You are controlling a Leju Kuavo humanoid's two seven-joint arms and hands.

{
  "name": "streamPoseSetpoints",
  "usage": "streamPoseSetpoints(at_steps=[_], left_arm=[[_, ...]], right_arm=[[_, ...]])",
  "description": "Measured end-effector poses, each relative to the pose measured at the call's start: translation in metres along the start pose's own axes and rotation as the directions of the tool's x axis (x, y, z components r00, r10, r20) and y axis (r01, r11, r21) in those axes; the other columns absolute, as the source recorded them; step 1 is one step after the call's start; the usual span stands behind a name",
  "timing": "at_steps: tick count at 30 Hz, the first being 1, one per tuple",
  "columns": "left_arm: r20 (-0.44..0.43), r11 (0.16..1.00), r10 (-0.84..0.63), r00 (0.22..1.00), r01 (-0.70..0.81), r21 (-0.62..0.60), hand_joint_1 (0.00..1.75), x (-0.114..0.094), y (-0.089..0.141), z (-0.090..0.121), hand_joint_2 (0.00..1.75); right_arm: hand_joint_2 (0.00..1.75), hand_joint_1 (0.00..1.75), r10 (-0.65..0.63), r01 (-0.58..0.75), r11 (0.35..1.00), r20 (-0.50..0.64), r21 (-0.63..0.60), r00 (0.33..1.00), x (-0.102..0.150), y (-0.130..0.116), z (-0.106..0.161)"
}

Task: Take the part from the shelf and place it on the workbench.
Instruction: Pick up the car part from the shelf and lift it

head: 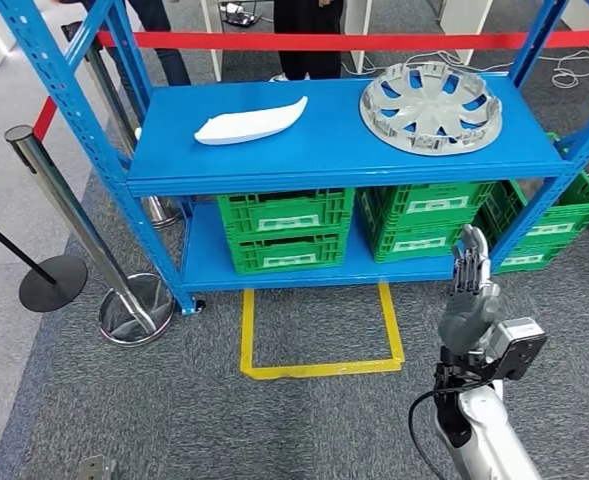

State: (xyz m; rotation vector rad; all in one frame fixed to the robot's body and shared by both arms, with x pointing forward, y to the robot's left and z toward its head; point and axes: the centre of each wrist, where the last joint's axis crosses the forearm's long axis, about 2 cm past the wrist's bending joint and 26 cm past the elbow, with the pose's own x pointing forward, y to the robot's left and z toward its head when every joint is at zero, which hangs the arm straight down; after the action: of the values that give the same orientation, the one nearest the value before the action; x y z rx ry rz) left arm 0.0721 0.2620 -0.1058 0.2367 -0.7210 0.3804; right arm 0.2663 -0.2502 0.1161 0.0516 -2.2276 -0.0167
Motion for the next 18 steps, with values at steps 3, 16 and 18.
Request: streamPoseSetpoints(at_steps=[3,16,18], left_arm=[[0.0,1.0,0.0,1.0,0.0,-0.002,0.0,0.0004,-0.0004,-0.0002,0.0],[0.002,1.0,0.0,1.0,0.0,-0.01,0.0,0.0023,-0.0021,-0.0011,0.0],[0.001,1.0,-0.001,1.0,0.001,-0.01,0.0,0.0025,-0.0021,-0.0013,0.0]], right_arm=[[0.0,0.0,0.0,0.0,1.0,0.0,0.001,1.0,-0.0008,0.0002,-0.0007],[0.0,0.0,-0.004,0.004,1.0,-0.017,0.013,1.0,-0.0055,0.002,-0.0003],[0.0,0.0,-0.005,0.006,1.0,-0.019,0.015,1.0,-0.0058,0.0021,0.0004]])
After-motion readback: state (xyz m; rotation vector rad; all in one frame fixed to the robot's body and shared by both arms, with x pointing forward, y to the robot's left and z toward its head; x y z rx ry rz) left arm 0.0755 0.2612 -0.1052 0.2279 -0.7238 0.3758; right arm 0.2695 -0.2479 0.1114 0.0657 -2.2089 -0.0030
